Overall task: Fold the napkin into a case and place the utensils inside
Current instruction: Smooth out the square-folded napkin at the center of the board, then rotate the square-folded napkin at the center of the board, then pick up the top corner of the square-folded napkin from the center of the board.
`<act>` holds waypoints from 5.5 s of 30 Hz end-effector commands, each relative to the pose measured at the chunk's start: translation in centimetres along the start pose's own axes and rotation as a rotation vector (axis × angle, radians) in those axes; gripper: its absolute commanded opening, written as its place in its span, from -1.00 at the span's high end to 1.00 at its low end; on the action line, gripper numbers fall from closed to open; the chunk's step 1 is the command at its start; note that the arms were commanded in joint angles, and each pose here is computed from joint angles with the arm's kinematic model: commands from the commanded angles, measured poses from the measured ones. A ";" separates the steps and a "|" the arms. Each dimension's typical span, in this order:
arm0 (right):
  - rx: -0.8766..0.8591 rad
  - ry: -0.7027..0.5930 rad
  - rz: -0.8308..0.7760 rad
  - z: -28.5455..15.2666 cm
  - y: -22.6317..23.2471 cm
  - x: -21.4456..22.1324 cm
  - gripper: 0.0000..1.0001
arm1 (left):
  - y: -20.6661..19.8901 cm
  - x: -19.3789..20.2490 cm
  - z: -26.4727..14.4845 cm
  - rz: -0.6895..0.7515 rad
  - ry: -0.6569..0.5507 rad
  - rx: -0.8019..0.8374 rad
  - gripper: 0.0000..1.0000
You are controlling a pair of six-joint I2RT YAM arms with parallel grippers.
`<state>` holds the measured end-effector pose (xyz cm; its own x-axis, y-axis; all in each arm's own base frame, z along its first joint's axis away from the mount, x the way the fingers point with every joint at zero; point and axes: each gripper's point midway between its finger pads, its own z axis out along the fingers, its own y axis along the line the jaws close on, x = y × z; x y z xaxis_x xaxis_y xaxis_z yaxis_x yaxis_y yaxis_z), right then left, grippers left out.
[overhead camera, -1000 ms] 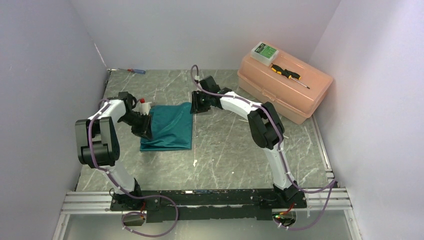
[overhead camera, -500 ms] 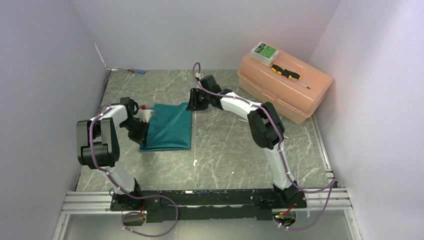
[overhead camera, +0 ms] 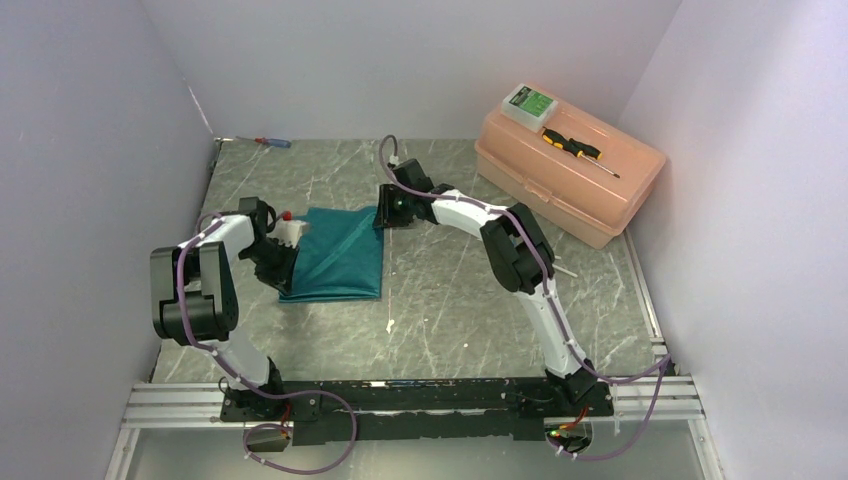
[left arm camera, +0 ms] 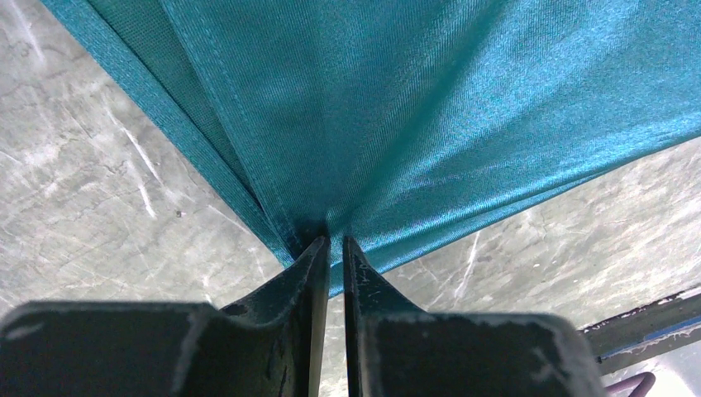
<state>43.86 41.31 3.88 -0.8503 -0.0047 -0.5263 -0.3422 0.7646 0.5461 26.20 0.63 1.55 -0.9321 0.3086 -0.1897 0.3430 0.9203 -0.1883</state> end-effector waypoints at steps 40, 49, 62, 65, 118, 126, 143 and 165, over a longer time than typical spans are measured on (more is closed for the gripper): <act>-0.196 0.027 0.225 1.0 0.4 -0.9 0.14 | 0.4 -0.2 -0.4 0.008 -0.018 -0.026 0.65; -0.111 -0.053 0.231 0.3 -0.9 -1.6 1.00 | 0.5 -0.4 -0.5 0.010 -0.026 -0.026 0.65; 0.059 -0.188 0.233 -6.2 -6.6 -0.9 1.00 | -3.5 -3.8 -3.5 -0.007 -0.093 0.192 0.41; 0.101 -0.171 0.214 -7.8 -7.7 0.5 1.00 | -4.9 -4.5 -4.2 0.027 -0.112 0.242 0.39; -0.013 -0.060 -0.179 0.6 -5.7 -6.4 -0.21 | -2.2 -9.1 -5.4 -0.027 -0.176 0.267 0.43; 0.075 -0.156 -0.200 -0.5 -6.3 -7.8 0.13 | -2.1 -8.7 -5.2 -0.043 -0.174 0.271 0.44; 0.068 -0.259 -0.257 -2.1 -4.1 -10.4 0.81 | -2.0 -7.7 -4.4 -0.065 -0.153 0.280 0.45; 0.006 -0.378 -0.441 -6.5 3.7 -9.1 1.00 | -1.3 -7.8 -4.4 -0.083 -0.142 0.264 0.45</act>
<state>48.12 38.46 8.83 -0.5626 -0.1222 -0.8177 -0.5622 0.7817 0.2700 32.04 -1.87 6.66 -0.9447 0.1891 -0.2680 0.2956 0.8448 -0.4461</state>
